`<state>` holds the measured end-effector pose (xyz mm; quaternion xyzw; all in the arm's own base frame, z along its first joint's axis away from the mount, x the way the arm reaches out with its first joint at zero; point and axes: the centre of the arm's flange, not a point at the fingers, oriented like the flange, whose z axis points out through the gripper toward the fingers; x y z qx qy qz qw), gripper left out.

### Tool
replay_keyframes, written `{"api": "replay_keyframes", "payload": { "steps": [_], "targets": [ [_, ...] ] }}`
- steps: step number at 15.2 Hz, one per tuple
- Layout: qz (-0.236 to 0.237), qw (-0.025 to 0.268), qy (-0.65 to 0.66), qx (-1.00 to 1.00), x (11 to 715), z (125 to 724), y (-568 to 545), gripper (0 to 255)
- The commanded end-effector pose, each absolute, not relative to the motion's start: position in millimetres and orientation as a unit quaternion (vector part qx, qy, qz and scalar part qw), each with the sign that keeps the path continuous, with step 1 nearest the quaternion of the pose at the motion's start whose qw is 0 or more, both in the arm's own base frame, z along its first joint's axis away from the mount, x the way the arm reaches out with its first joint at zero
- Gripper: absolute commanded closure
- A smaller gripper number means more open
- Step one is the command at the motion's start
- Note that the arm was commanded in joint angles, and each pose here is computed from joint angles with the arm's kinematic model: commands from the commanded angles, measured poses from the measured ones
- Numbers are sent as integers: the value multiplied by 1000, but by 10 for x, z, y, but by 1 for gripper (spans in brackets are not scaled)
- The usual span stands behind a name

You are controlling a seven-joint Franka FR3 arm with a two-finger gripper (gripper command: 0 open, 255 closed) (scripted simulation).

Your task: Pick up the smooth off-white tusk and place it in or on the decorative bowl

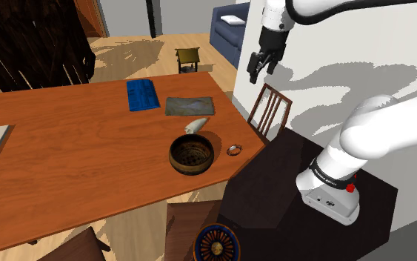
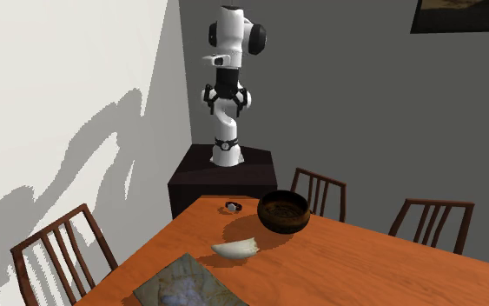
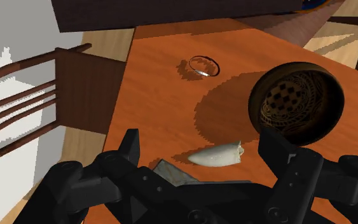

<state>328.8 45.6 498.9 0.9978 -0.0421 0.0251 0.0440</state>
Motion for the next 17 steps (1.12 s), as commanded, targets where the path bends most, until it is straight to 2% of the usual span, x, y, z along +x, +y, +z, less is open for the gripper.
{"api": "replay_keyframes", "payload": {
  "steps": [1, 17],
  "targets": [
    [35, 45, -81, 995, 3371, 4794, 562, 0],
    [87, 46, -344, 934, 4380, 3136, 1328, 0]
  ]
}}
